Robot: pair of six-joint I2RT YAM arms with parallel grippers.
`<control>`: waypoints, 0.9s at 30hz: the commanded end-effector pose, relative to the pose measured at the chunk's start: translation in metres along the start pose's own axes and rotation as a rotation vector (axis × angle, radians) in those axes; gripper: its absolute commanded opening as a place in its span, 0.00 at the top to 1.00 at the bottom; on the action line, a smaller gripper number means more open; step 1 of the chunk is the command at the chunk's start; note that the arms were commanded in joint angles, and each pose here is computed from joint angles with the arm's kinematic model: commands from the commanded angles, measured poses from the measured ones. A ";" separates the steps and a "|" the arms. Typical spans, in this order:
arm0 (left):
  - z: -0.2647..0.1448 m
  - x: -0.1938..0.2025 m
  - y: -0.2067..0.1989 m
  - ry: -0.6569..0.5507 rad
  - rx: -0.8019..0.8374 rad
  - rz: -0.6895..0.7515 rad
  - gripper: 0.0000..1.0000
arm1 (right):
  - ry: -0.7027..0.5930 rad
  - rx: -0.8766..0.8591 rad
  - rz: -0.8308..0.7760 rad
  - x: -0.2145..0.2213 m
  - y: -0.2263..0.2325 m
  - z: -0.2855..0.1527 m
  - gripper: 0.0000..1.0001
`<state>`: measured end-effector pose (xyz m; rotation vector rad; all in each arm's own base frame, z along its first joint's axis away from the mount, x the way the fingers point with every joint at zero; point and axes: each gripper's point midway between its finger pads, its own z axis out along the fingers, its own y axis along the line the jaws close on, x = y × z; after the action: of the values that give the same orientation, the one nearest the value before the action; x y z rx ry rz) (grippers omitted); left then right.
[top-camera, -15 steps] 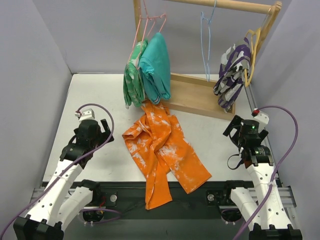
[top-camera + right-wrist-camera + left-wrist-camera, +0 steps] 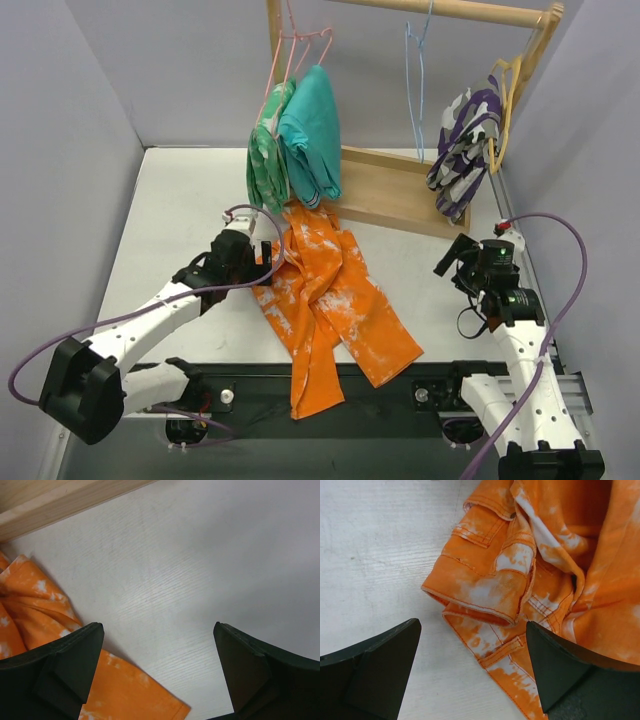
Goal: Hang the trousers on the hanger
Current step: Flatten out the trousers at the center of the board.
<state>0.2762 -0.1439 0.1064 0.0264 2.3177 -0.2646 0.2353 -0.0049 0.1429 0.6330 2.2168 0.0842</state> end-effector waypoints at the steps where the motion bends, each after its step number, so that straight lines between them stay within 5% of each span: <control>1: 0.011 -0.010 -0.015 -0.029 0.041 0.025 0.03 | 0.107 -0.073 0.035 0.029 0.010 0.001 0.04; 14: 0.043 -0.006 -0.024 -0.004 0.051 0.079 0.05 | 0.237 -0.234 -0.189 0.070 0.039 -0.010 0.09; 17: 0.049 -0.001 -0.024 0.040 0.041 0.119 0.39 | 0.264 -0.279 -0.325 0.087 0.063 -0.013 0.10; 18: 0.049 0.001 -0.021 0.057 0.022 0.120 0.63 | 0.261 -0.301 -0.352 0.088 0.074 -0.016 0.10; 21: 0.046 0.003 -0.010 0.068 -0.039 0.094 0.95 | 0.292 -0.391 -0.494 0.107 0.115 -0.026 0.10; 27: 0.031 0.001 -0.007 0.038 -0.035 0.029 1.00 | 0.354 -0.547 -0.741 0.150 0.187 -0.048 0.09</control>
<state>0.2932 -0.1567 0.0616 0.1235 2.4176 -0.1717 0.1876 0.1871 0.0984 -0.3685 2.5679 0.3818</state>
